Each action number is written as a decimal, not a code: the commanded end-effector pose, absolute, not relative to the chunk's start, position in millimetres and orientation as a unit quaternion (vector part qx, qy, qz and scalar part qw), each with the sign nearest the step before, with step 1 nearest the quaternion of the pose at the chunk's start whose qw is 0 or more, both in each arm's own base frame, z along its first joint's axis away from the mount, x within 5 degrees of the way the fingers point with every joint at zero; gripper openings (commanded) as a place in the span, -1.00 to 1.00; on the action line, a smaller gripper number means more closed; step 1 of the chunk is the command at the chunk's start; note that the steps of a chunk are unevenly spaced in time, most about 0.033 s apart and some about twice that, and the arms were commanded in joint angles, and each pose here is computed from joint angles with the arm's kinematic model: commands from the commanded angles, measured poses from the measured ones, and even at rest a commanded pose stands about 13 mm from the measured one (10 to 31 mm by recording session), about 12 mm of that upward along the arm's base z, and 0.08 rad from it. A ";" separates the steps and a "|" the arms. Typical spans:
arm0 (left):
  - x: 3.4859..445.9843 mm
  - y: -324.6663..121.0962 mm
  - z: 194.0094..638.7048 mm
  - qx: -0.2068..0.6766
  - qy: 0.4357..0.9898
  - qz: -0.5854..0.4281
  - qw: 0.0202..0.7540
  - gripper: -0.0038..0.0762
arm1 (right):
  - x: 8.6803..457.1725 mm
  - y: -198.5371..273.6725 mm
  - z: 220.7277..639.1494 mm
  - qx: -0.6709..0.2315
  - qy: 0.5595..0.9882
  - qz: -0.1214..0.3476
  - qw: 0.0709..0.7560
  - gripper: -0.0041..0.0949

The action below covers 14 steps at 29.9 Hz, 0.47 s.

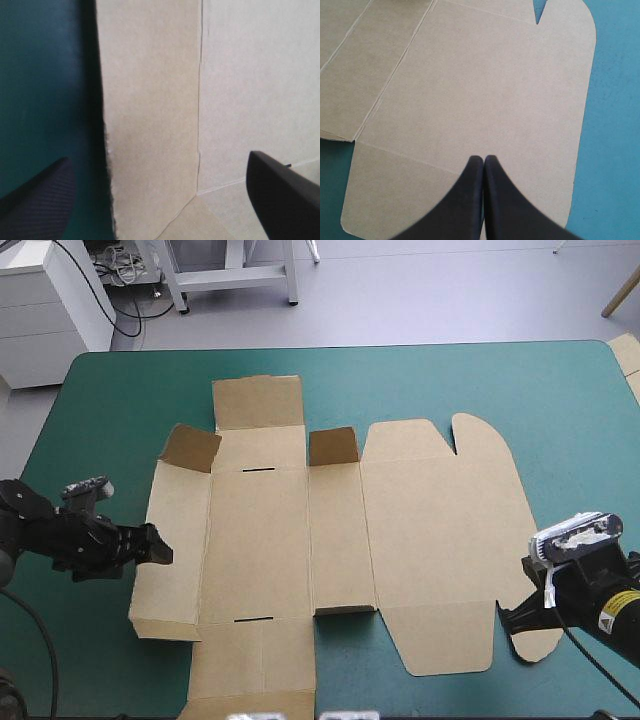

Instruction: Fold the box

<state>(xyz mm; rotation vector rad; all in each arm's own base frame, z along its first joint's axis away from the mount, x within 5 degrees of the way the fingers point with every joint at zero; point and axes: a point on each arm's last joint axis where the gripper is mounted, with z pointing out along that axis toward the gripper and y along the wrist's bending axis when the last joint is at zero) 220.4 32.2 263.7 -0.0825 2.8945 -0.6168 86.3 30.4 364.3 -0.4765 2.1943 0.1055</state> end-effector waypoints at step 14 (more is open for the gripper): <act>246.8 23.9 229.9 -0.037 0.944 -0.315 0.089 0.73 | 88.0 30.6 375.5 -0.192 0.862 0.043 0.467 -0.96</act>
